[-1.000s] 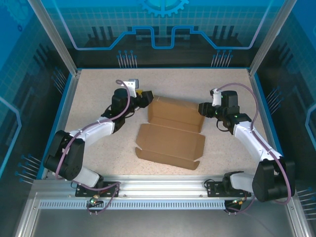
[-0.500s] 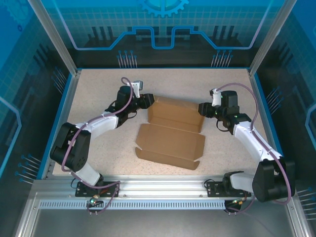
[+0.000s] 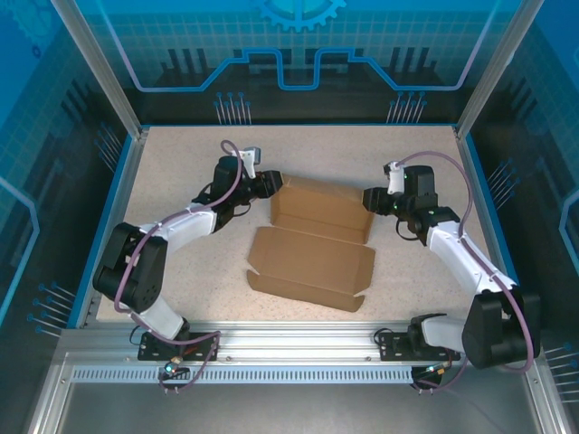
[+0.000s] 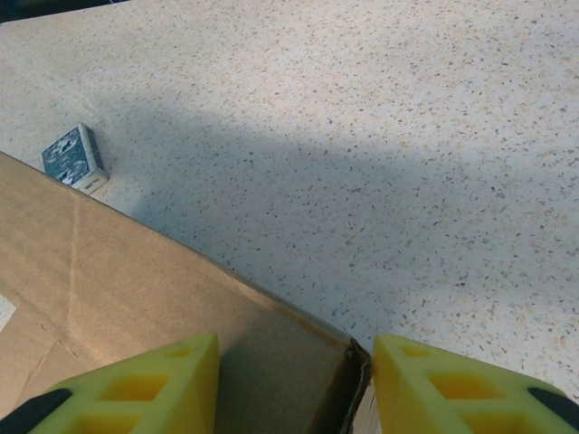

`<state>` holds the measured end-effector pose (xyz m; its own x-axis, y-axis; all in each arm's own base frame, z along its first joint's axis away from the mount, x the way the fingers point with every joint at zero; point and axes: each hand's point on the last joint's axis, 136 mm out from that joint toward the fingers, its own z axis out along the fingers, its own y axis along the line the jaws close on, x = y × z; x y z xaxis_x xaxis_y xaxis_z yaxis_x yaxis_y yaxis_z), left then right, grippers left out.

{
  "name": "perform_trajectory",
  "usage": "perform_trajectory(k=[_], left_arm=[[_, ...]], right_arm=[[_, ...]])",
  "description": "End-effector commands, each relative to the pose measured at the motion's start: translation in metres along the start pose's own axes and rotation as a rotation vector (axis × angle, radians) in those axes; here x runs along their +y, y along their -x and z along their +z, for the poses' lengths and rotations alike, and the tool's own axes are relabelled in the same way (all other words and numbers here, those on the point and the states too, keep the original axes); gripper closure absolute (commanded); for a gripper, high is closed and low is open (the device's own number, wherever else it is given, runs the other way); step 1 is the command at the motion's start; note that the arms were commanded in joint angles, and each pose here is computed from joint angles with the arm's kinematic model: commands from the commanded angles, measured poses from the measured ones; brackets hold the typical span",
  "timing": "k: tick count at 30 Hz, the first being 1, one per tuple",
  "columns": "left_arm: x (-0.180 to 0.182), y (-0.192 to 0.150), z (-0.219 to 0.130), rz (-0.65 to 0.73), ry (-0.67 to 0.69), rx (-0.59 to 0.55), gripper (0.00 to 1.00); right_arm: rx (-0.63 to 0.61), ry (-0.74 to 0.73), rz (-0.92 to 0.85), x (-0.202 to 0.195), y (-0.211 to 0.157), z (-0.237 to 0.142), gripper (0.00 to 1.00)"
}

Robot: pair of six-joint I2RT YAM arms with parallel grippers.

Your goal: Fold the paper box

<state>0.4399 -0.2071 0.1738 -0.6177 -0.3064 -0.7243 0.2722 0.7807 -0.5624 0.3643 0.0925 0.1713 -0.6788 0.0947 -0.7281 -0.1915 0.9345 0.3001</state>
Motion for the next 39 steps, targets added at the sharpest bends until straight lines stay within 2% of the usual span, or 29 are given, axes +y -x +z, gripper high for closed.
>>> perform_trajectory(k=[1,7,12,22,28,32,34,39], left_arm=[[-0.003,0.021,0.002,0.015,0.003,-0.029,0.46],[-0.009,0.059,-0.006,0.056,0.008,-0.112,0.32],[-0.004,0.072,-0.018,0.079,0.047,-0.150,0.30],[0.024,0.044,-0.042,0.063,0.142,-0.141,0.30],[0.043,0.034,-0.055,0.014,0.182,-0.146,0.29],[0.046,0.031,-0.063,0.009,0.189,-0.159,0.29],[0.048,0.031,-0.068,0.015,0.202,-0.169,0.29],[0.056,0.033,-0.080,0.010,0.229,-0.205,0.29]], right_arm=[[0.074,-0.064,0.034,-0.009,-0.010,0.009,0.53],[0.077,-0.110,0.064,-0.019,0.010,0.027,0.52],[0.090,-0.137,0.074,-0.029,0.026,0.047,0.52],[0.143,-0.188,0.079,-0.056,0.054,0.086,0.49],[0.143,-0.214,0.048,-0.061,0.079,0.087,0.43],[0.086,-0.191,-0.009,-0.047,0.093,0.068,0.40],[0.049,-0.149,-0.082,-0.027,0.097,0.052,0.36],[-0.021,-0.032,-0.444,0.047,0.084,0.020,0.25]])
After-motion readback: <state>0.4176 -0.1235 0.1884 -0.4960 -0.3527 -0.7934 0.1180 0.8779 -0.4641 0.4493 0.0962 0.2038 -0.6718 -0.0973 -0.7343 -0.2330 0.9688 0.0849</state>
